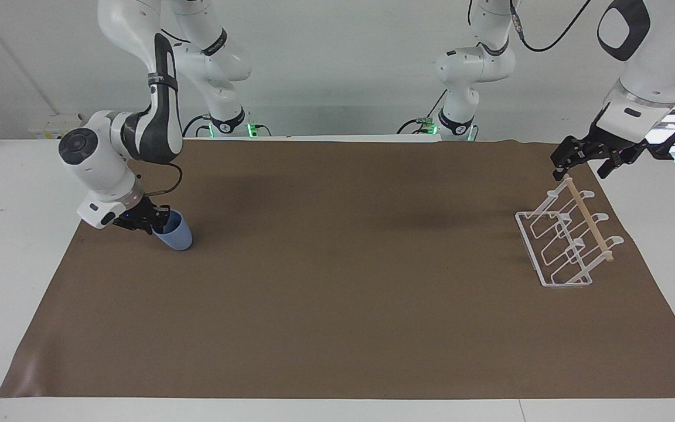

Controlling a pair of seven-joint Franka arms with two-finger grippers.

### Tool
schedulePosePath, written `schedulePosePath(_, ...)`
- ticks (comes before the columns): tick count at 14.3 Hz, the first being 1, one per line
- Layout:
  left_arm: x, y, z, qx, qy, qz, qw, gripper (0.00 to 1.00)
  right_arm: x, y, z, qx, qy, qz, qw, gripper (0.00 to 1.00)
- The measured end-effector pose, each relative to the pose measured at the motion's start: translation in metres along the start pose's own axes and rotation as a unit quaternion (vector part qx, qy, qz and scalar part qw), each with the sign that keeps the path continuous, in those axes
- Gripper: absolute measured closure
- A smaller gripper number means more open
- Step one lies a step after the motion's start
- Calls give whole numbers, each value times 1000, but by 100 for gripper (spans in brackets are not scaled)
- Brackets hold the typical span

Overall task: Hang cup on cup holder
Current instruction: 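Reach the right gripper down to the rim of the blue cup, then lift the cup with the right gripper while the left gripper approaches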

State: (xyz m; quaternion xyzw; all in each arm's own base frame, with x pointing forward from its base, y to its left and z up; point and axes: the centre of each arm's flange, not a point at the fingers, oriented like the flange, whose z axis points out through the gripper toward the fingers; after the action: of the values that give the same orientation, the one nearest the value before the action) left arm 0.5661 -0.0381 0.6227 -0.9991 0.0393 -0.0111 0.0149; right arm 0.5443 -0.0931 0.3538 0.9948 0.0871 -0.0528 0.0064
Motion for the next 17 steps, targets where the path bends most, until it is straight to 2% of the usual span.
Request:
schedulePosePath(2, 0, 1, 0, 0, 0, 1, 1000, 0, 1, -4, -1, 1, 0, -4, 1000, 94)
schedulePosePath(6, -4, -1, 3, 0, -19, -1, 1000, 0, 5, -18, -11, 4, -15, -19, 1000, 94)
schedulePosePath(8, -7, -5, 8, 1, -30, -15, 999, 0, 17, -41, -44, 5, -24, -40, 999, 94)
schedulePosePath(9, -9, -7, 11, 2, -35, -39, 999, 0, 24, -58, -62, 19, -21, -48, 998, 94)
schedulePosePath(12, -19, 5, 26, 0, -51, -111, 993, 0, 39, -129, -106, 114, 5, -69, 991, 94)
schedulePosePath(14, -28, 36, 33, -29, -60, -170, 983, 0, 42, -170, -111, 190, 12, -62, 980, 94)
schedulePosePath(16, -31, 75, 35, -63, -59, -263, 961, 0, 43, -206, -111, 258, 0, -32, 966, 94)
schedulePosePath(17, -32, 98, 35, -79, -59, -315, 944, 0, 42, -223, -112, 288, -6, -18, 958, 94)
